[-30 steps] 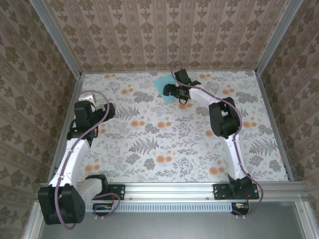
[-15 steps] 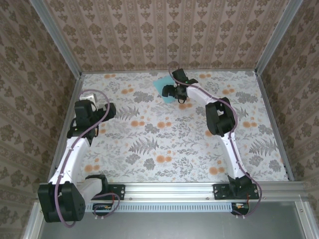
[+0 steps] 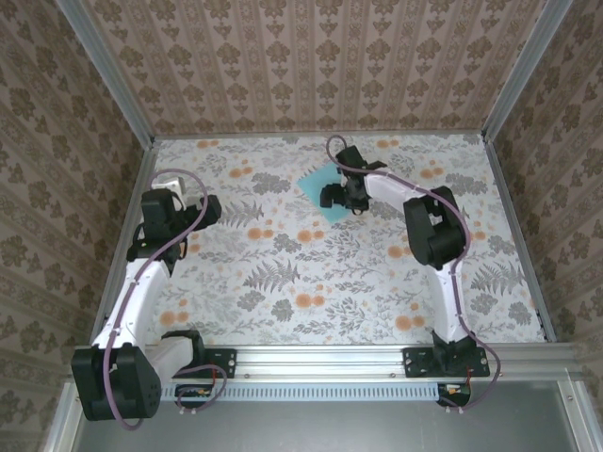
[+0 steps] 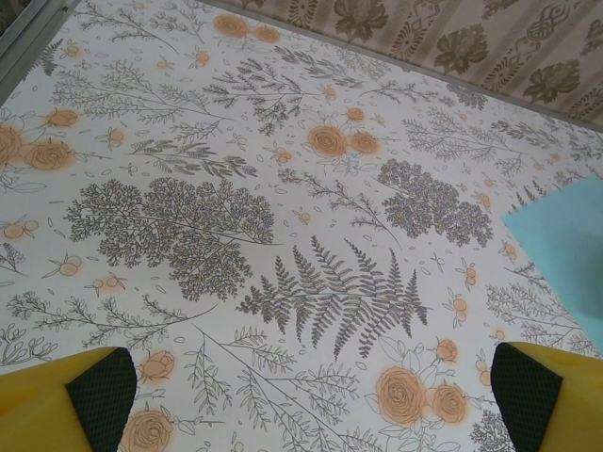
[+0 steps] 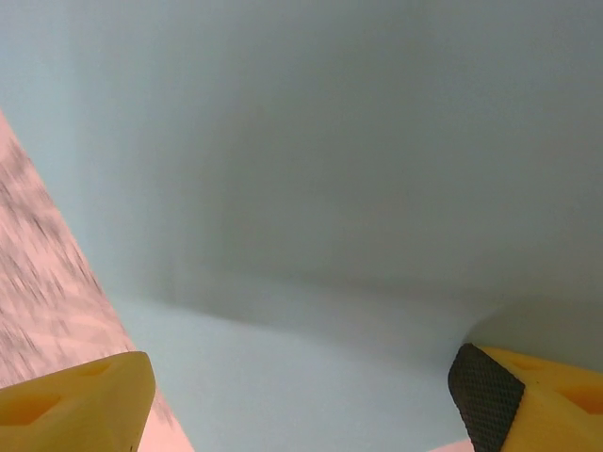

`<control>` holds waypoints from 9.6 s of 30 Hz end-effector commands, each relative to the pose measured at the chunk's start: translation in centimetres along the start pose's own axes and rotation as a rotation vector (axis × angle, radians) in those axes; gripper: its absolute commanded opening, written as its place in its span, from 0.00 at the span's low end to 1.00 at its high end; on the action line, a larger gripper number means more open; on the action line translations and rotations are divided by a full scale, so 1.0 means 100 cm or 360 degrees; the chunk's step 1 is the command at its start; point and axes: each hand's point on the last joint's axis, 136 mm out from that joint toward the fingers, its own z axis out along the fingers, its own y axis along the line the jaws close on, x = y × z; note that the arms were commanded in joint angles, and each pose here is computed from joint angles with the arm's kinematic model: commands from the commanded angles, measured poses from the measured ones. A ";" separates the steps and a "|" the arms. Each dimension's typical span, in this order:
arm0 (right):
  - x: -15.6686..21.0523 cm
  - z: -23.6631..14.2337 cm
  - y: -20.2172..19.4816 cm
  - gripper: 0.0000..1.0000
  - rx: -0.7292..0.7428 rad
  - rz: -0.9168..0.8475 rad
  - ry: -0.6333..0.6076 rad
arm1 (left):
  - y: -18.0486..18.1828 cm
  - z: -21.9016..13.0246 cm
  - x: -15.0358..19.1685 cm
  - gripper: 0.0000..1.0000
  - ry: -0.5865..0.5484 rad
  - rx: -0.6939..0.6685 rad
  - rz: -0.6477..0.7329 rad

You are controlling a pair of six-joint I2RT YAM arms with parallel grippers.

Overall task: Fold a paper plane with a square sheet of paper (pick it up from the middle)
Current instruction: Move the square sheet of paper to the center of the table, then fold the square sheet of paper in half at the center of the table, then hold the square sheet of paper at the center of the table.

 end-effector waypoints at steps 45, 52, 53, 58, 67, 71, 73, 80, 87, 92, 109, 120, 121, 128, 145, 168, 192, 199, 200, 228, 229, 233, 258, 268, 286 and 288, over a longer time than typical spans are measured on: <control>0.093 -0.029 -0.064 0.89 0.0454 0.0341 0.0232 | -0.033 0.003 0.015 1.00 0.0220 0.0161 -0.0008; 0.159 -0.052 -0.084 0.88 0.0444 0.0765 0.0200 | -0.034 0.006 0.021 1.00 0.0254 0.0165 -0.0019; 0.167 -0.055 -0.083 0.88 0.0430 0.0798 0.0191 | -0.035 0.007 0.023 1.00 0.0265 0.0169 -0.0021; 0.158 -0.085 -0.074 0.91 0.0353 0.0611 0.0095 | -0.041 0.011 0.033 1.00 0.0340 0.0202 -0.0058; 0.193 -0.103 -0.073 1.00 0.0329 -0.0087 0.0415 | -0.043 0.012 0.051 1.00 0.0452 0.0209 -0.0089; 0.197 -0.102 -0.070 1.00 0.0312 -0.0158 0.0440 | -0.046 0.014 0.051 1.00 0.0461 0.0221 -0.0086; 0.196 -0.099 -0.069 1.00 0.0328 -0.0175 0.0461 | -0.046 0.015 0.050 1.00 0.0467 0.0221 -0.0086; 0.198 -0.083 -0.064 1.00 0.0408 -0.0267 0.0565 | -0.049 0.020 0.053 1.00 0.0500 0.0239 -0.0087; 0.200 -0.071 -0.063 1.00 0.0425 -0.0276 0.0597 | -0.051 0.024 0.051 1.00 0.0517 0.0249 -0.0084; 0.209 -0.062 -0.074 0.99 0.0504 -0.0243 0.0650 | -0.052 0.026 0.051 1.00 0.0525 0.0257 -0.0090; 0.220 -0.036 -0.077 0.88 0.0485 -0.0115 0.0689 | -0.085 0.032 0.073 1.00 0.0625 0.0399 -0.0166; 0.181 -0.053 -0.014 0.49 0.0047 0.0106 0.0427 | -0.132 0.048 0.106 0.89 0.0742 0.0621 -0.0366; 0.176 -0.058 -0.003 0.46 -0.0040 0.0130 0.0394 | -0.134 0.048 0.109 0.88 0.0745 0.0651 -0.0392; 0.146 -0.096 0.073 0.39 -0.0771 0.0286 0.0113 | -0.134 0.053 0.118 0.83 0.0744 0.0734 -0.0494; 0.142 -0.103 0.096 0.41 -0.1189 0.0339 0.0040 | -0.180 0.038 0.133 0.73 0.0789 0.1171 -0.0612; 0.162 -0.044 0.044 0.59 -0.0655 0.0500 0.0210 | -0.198 0.052 0.199 0.59 0.1082 0.1090 -0.0504; 0.191 -0.031 -0.006 0.50 -0.0180 0.0595 0.0340 | -0.212 0.060 0.198 0.44 0.1039 0.1074 -0.0423; 0.202 -0.022 -0.021 0.49 -0.0046 0.0665 0.0398 | -0.212 0.064 0.191 0.46 0.0951 0.1063 -0.0386; 0.204 -0.021 -0.023 0.49 -0.0027 0.0684 0.0402 | -0.212 0.064 0.191 0.46 0.0954 0.1060 -0.0378; 0.249 0.005 -0.065 0.49 0.0363 0.0842 0.0641 | -0.238 0.063 0.214 0.36 0.1201 0.1103 -0.0135; 0.251 0.005 -0.067 0.49 0.0377 0.0837 0.0646 | -0.239 0.064 0.215 0.34 0.1208 0.1102 -0.0135; 0.254 0.007 -0.072 0.50 0.0424 0.0815 0.0657 | -0.242 0.066 0.220 0.28 0.1244 0.1091 -0.0122; 0.271 0.018 -0.094 0.50 0.0641 0.0627 0.0693 | -0.216 0.079 0.209 0.15 0.1131 0.0886 -0.0214; 0.275 0.019 -0.097 0.47 0.0654 0.0618 0.0700 | -0.209 0.080 0.206 0.14 0.1138 0.0910 -0.0304; 0.281 0.025 -0.099 0.49 0.0673 0.0655 0.0729 | -0.234 0.072 0.218 0.14 0.1229 0.1050 -0.0230; 0.281 0.026 -0.100 0.49 0.0674 0.0655 0.0729 | -0.236 0.071 0.220 0.14 0.1245 0.1055 -0.0218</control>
